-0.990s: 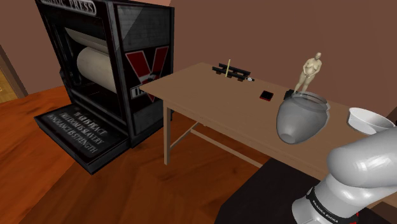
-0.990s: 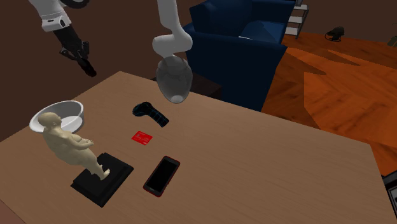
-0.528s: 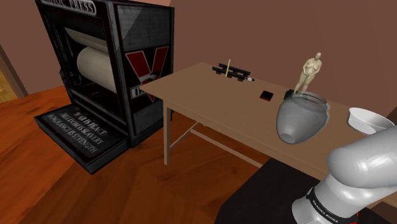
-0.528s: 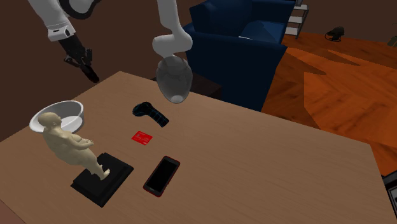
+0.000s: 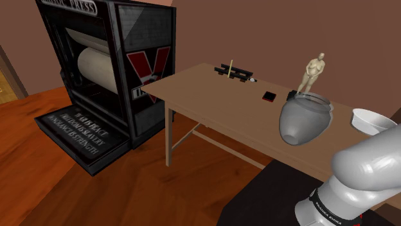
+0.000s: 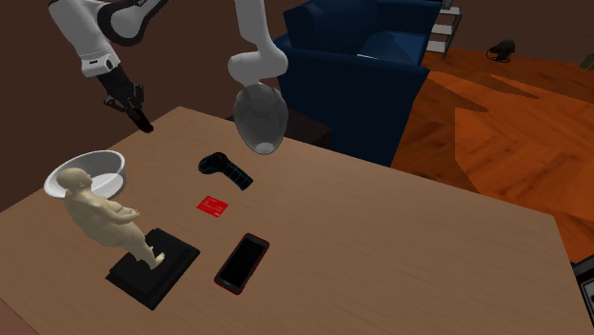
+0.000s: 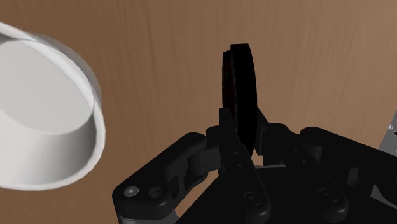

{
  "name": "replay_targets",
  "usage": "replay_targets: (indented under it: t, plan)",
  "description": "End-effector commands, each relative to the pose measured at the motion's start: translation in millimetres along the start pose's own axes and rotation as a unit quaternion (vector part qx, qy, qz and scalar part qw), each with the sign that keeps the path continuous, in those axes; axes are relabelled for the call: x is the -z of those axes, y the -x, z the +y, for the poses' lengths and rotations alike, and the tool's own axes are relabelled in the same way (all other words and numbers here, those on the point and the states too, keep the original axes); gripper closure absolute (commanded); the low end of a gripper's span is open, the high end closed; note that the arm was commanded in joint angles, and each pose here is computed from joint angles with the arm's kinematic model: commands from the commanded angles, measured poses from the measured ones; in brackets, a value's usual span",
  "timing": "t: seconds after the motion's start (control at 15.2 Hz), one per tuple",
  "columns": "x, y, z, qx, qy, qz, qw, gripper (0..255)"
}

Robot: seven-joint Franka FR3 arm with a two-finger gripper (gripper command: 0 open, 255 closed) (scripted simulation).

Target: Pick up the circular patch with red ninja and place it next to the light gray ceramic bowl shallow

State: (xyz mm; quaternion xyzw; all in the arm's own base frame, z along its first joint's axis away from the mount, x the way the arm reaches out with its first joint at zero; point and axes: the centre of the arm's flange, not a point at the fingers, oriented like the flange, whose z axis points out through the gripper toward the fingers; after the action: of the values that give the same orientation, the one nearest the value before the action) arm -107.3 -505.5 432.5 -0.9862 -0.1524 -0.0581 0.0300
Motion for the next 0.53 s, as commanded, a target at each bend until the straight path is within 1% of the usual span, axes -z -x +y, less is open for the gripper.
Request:
replay_targets:
  t: [0.0,0.46]
  plan:
    - [-11.1,0.9,0.4,0.0,0.0,0.0,1.0,255]
    - [-47.7,5.5,1.9,0.0,0.0,0.0,1.0,255]
